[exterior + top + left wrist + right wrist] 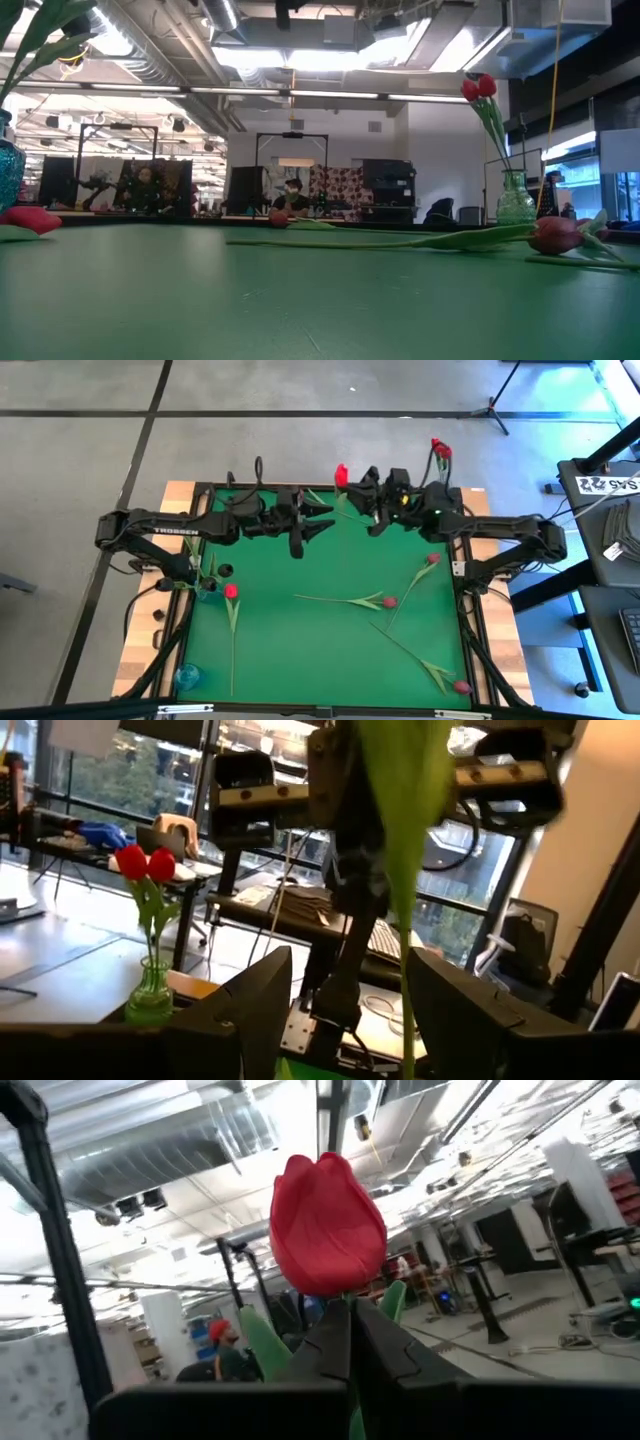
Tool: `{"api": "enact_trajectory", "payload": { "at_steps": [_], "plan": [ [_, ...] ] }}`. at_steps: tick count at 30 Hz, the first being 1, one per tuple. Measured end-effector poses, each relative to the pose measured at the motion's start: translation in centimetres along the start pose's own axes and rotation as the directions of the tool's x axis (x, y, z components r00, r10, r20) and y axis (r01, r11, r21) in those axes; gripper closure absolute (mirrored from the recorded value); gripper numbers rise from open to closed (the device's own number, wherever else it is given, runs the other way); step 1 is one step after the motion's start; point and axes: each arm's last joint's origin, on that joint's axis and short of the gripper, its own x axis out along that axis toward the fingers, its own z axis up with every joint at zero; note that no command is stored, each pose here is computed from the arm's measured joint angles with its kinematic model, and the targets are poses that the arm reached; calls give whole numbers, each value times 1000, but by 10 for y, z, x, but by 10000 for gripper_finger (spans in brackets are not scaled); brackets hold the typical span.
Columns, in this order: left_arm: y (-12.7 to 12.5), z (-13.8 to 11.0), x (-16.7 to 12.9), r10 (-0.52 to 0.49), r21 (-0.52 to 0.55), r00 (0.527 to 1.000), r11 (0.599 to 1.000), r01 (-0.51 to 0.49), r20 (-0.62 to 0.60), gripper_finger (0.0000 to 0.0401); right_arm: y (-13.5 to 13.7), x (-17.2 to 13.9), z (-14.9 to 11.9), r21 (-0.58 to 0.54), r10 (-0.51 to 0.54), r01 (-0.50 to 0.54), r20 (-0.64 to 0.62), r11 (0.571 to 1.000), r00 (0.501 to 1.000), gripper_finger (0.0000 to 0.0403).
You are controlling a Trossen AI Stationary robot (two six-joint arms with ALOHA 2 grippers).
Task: Sort flowers into vase by color
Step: Put the red tulip into the green vase
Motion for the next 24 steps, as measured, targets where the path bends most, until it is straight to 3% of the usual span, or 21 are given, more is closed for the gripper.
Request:
{"api": "enact_trajectory", "payload": {
  "at_steps": [12,16,22,24],
  "plan": [
    [1,-3,3,1,-32,1000,999,-1,1,224,-15,12,-30,3,-39,39,-3,999,999,403],
    [1,-3,3,2,-90,1000,996,-2,5,269,-17,12,-34,-22,-55,55,-21,998,998,403],
    [1,-3,2,13,-118,1000,993,-15,-18,379,-18,12,-35,-40,-62,60,-32,997,998,399],
    [2,-5,1,19,-118,999,993,-25,-44,389,-18,12,-37,-35,-65,64,-54,997,996,387]
  ]
}}
